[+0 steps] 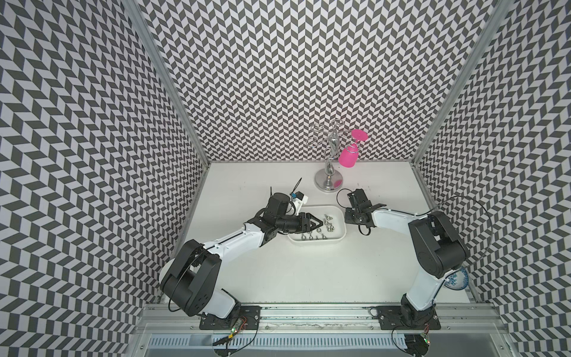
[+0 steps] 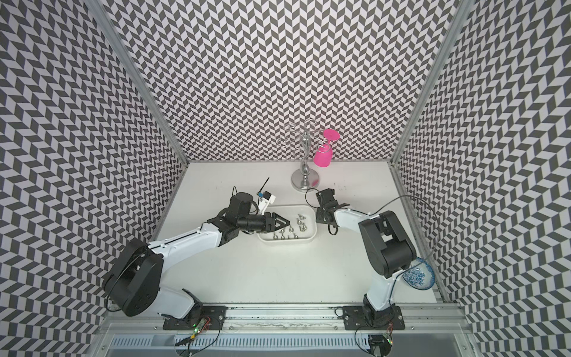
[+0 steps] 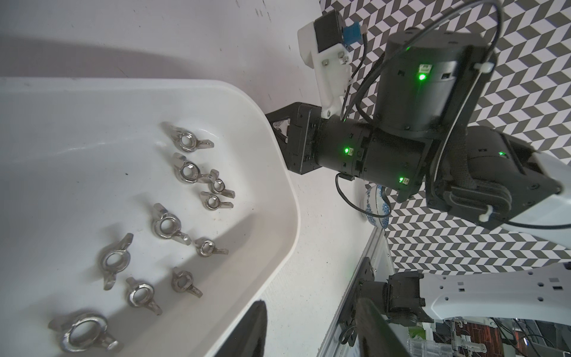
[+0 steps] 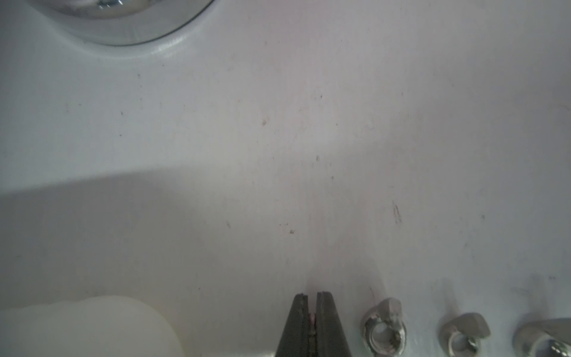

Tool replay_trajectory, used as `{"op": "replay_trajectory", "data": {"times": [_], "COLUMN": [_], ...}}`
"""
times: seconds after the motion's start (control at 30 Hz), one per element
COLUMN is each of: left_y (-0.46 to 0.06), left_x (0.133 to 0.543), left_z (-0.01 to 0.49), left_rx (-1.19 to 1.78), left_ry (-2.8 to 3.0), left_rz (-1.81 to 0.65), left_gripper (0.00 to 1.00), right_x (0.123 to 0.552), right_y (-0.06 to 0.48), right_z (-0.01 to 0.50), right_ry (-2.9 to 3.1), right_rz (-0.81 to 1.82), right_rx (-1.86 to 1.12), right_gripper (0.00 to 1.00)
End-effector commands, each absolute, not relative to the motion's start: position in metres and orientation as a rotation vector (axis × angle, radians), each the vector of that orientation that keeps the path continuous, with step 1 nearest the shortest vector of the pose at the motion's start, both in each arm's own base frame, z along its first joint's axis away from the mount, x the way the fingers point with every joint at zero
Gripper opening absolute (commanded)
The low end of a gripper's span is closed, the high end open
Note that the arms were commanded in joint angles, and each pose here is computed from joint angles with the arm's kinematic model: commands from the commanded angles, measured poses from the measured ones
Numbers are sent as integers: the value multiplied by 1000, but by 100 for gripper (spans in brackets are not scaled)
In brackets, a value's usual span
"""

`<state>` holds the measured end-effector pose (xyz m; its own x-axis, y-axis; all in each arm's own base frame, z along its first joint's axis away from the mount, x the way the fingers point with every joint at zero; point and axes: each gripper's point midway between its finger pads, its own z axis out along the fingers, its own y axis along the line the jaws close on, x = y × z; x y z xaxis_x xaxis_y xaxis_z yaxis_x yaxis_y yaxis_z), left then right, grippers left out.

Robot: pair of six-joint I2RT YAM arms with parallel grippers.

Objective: Take out the wing nut from the storage box
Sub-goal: Place the wing nut at the center of the board.

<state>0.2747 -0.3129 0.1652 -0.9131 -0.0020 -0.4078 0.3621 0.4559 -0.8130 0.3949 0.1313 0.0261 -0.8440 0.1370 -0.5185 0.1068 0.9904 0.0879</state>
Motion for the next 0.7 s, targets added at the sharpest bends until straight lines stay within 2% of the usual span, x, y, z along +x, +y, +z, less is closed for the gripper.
{"op": "replay_trajectory", "data": {"times": [0.0,0.23,0.43,0.67], "left_y": [-319,-320,-319,-304], "left_x": [278,279,278,284], "left_z": [180,181,179,181], "left_rx": [354,360,370,380], "left_ry": [2299,2299,2305,2306], "left_rz": [-1458,-1454,-1446,-1387], "left_gripper": [51,51,51,51], "right_x": [397,399,404,407], "right_y": [136,136,137,158], "right_z": [21,29,48,105], "right_ry": [2582,2569,2533,2406], "right_rz": [92,94,99,200], "right_rx": [173,168,163,67], "right_gripper": [5,19,24,31]}}
